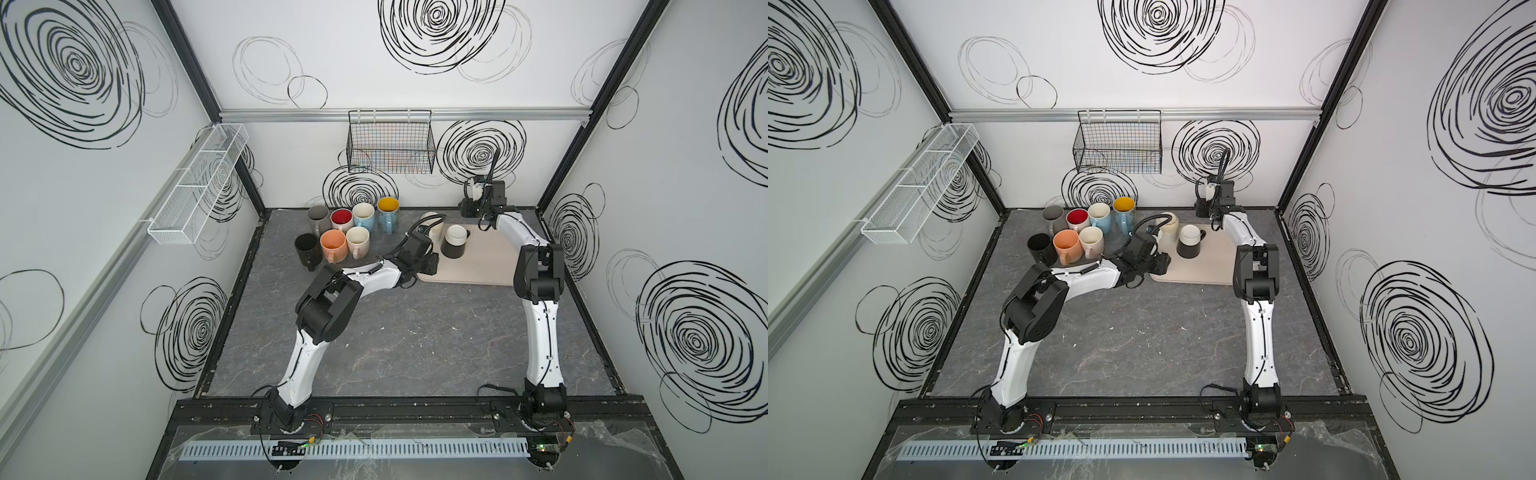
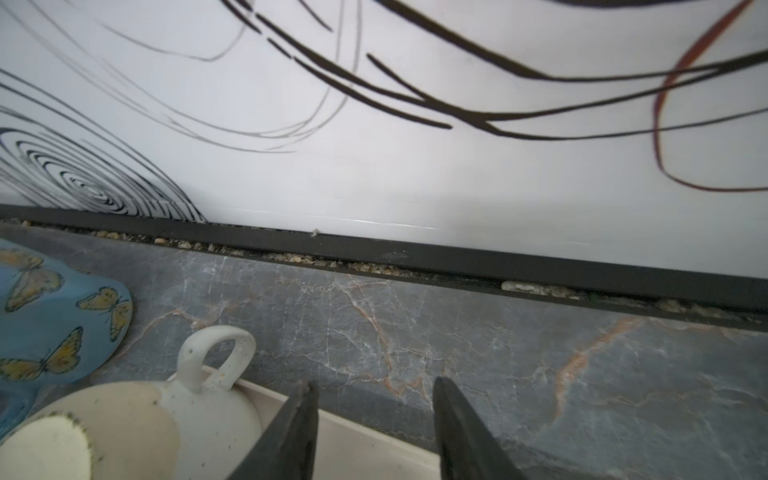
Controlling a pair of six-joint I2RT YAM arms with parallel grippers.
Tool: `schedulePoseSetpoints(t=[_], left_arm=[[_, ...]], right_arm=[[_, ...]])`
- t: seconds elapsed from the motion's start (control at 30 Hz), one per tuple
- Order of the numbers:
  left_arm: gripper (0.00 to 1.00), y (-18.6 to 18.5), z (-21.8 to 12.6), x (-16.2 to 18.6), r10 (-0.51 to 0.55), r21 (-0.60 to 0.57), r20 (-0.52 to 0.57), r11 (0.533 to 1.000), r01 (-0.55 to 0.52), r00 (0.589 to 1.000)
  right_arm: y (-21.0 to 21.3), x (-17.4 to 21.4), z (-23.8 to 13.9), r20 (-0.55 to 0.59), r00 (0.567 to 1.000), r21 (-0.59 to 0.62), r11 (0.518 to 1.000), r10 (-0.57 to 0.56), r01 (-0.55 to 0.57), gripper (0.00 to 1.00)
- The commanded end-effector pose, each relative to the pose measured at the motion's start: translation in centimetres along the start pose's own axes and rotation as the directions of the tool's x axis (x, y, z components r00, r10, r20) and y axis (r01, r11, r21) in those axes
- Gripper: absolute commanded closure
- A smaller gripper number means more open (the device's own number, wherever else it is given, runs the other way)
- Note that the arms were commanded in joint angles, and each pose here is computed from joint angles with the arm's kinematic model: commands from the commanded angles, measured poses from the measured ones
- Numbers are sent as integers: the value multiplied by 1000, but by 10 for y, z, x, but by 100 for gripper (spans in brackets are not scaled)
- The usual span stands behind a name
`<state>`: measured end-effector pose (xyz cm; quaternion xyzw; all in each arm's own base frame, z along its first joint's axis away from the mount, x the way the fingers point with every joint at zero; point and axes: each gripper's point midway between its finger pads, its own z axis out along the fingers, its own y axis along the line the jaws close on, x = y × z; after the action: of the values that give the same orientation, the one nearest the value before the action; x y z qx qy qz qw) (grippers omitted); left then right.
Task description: Turn the mug right side up
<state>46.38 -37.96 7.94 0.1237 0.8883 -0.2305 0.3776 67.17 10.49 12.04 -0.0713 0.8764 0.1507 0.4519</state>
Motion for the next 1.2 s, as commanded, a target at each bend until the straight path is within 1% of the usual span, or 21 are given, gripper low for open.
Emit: schedulePoseSetpoints(t=[0.0,0.2,0.33,0.43,0.53,0.6,0.7,0.83,0.93,1.17], left_arm=[[42,-17,10,-8,3,42,34,999,-4,999],[42,-32,26,1,15,75,6,997,-16,1000],[42,-45,34,3,23,98,-2,995,-23,1000],[42,-52,40,4,28,110,-4,994,-28,1000],[42,-54,45,3,-31,123,-4,992,31,1000],[42,-54,48,-1,-66,138,1,988,65,998],[42,-45,51,-11,-79,112,11,991,77,997],[43,-33,50,-15,-111,106,29,989,107,993],[43,-28,46,-15,-107,96,29,990,104,994],[43,-15,40,-24,-105,82,40,991,101,994]], right_arm=[[20,2,-2,-21,1000,-122,993,-13,10,56],[32,26,-5,-82,997,-202,979,3,-19,67],[28,47,-12,-137,990,-191,980,35,-61,73],[24,59,-26,-169,982,-168,980,78,-106,76],[24,70,-44,-179,978,-149,979,112,-139,76],[30,70,-58,-175,979,-157,978,109,-137,76],[34,67,-75,-147,985,-139,984,93,-114,77],[47,86,-86,-193,974,-136,980,115,-143,77],[57,99,-91,-216,971,-135,981,104,-136,77],[75,115,-109,-278,952,-149,973,128,-174,80]])
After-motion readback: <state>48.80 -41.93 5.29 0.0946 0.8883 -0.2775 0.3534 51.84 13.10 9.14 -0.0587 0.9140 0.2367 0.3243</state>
